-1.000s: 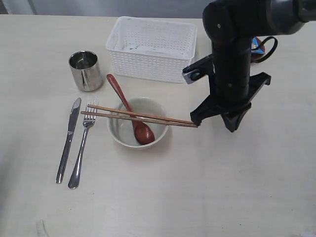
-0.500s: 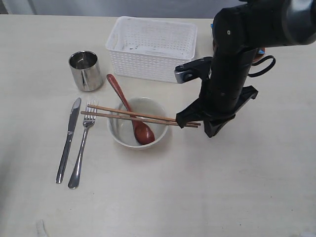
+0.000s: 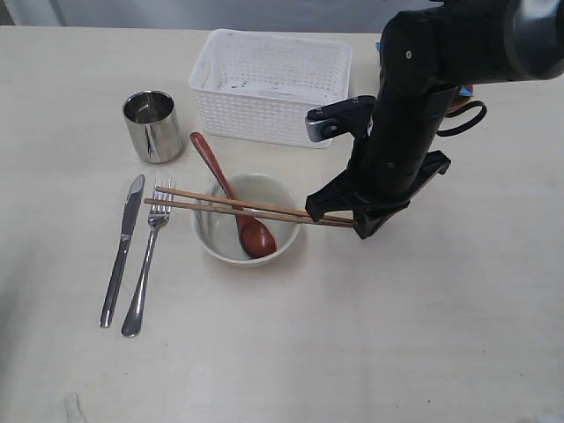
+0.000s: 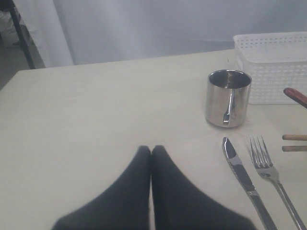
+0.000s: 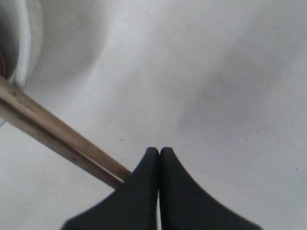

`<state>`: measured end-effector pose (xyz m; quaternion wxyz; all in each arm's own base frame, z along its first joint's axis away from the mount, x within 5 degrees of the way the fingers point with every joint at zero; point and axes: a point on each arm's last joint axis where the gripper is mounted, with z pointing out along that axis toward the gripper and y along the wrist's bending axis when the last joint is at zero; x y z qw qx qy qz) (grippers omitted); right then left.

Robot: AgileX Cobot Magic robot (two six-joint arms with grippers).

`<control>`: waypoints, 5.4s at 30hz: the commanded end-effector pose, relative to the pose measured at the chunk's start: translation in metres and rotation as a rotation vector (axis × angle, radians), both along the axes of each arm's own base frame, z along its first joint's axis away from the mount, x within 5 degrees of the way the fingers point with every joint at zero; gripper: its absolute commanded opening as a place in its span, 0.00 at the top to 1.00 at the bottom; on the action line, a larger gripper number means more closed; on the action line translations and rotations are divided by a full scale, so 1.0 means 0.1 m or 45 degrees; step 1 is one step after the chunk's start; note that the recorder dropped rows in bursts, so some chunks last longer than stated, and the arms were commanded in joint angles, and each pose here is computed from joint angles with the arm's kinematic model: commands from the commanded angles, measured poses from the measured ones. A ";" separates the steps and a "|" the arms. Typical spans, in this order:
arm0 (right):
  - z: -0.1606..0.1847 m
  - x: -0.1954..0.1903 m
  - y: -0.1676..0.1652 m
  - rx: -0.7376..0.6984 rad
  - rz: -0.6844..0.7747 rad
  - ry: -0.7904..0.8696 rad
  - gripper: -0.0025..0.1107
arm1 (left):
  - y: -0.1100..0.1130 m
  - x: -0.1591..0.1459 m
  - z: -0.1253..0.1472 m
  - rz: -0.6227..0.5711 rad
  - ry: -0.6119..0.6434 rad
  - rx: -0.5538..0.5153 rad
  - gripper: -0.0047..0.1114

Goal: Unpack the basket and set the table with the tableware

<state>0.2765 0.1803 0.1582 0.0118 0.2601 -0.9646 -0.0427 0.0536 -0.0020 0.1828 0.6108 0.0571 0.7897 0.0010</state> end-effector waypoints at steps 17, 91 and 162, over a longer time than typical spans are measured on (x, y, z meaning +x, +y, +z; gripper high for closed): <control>0.05 -0.05 -0.15 -0.178 -0.105 0.045 0.98 | 0.00 0.00 -0.01 -0.005 0.000 0.001 0.96; 0.15 -0.02 0.02 0.084 -0.041 -0.053 0.98 | 0.00 0.00 -0.01 -0.005 0.000 0.001 0.96; 0.13 -0.14 1.75 0.491 0.693 -0.389 0.98 | 0.00 0.00 -0.01 -0.006 0.000 -0.005 0.96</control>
